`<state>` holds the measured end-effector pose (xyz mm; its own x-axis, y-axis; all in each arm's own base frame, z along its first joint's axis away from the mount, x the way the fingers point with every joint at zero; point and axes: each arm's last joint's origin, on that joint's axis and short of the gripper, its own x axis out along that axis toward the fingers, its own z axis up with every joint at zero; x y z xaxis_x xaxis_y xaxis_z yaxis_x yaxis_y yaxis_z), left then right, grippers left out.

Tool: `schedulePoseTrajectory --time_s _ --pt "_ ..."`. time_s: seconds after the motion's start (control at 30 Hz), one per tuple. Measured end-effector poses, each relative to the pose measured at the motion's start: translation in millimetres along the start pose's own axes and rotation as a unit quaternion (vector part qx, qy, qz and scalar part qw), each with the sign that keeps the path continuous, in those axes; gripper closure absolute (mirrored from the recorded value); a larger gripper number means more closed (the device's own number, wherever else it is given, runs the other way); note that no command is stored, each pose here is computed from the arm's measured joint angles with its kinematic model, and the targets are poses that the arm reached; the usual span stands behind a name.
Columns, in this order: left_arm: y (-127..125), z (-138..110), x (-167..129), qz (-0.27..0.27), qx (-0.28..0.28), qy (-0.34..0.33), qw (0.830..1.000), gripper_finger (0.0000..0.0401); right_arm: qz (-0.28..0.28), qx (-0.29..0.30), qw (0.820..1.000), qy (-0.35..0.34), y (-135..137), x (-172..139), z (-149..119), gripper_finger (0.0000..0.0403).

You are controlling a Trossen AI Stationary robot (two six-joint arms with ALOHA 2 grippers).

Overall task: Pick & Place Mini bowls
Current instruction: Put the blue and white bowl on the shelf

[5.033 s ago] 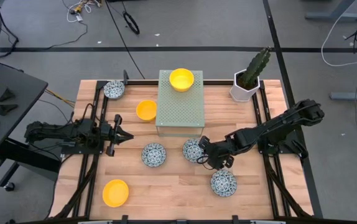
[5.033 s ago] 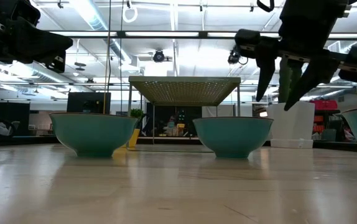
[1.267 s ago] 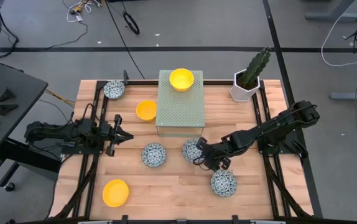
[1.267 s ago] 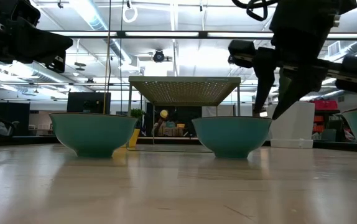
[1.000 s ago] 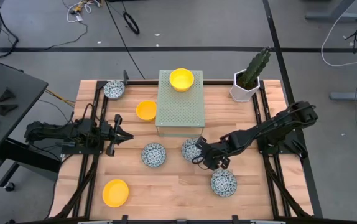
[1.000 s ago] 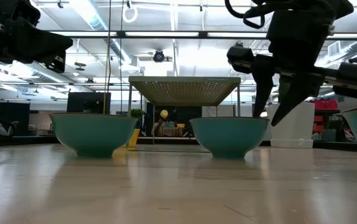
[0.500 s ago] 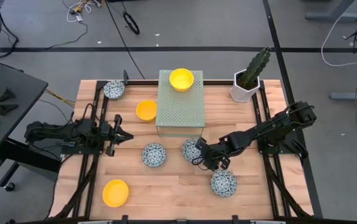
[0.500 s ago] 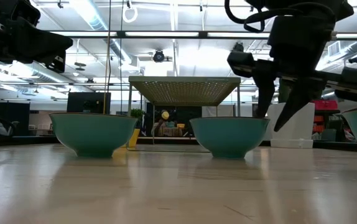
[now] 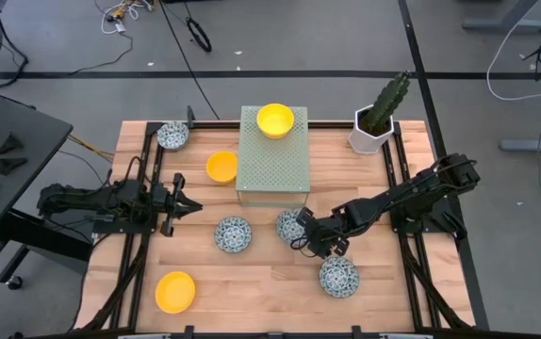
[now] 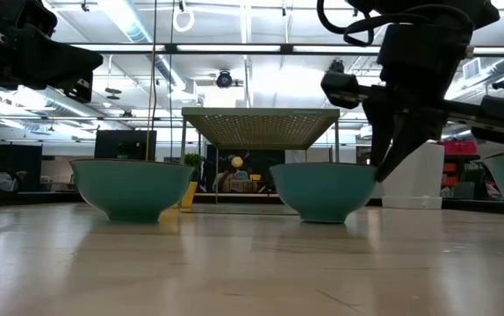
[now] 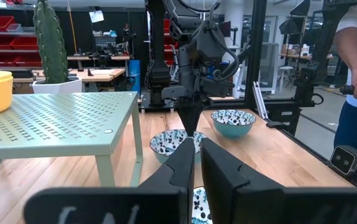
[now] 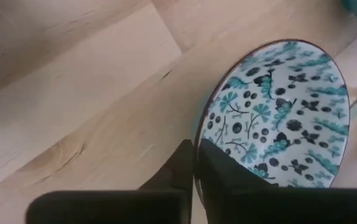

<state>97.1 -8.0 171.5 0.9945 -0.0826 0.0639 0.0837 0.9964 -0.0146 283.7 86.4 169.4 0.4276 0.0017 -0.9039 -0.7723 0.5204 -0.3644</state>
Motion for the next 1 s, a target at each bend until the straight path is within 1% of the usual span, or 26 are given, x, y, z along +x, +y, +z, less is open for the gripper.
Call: schedulePoseTrajectory --time_s 0.53,0.77,0.9,1.0 --pt "0 0 0 0.000 0.000 0.000 1.000 0.0367 0.003 -0.005 1.000 0.003 1 -1 -1 0.0395" --pt "0 0 0 0.000 0.000 0.000 1.000 0.0367 0.003 -0.003 1.000 0.017 1 -10 -3 0.0401" --pt "0 0 0 0.000 0.000 0.000 1.000 0.0367 0.013 0.001 1.000 0.024 -3 -18 -1 0.0402" --pt "0 0 0 0.000 0.000 0.000 1.000 0.0367 0.008 0.009 1.000 0.019 -8 -24 4 0.0402"
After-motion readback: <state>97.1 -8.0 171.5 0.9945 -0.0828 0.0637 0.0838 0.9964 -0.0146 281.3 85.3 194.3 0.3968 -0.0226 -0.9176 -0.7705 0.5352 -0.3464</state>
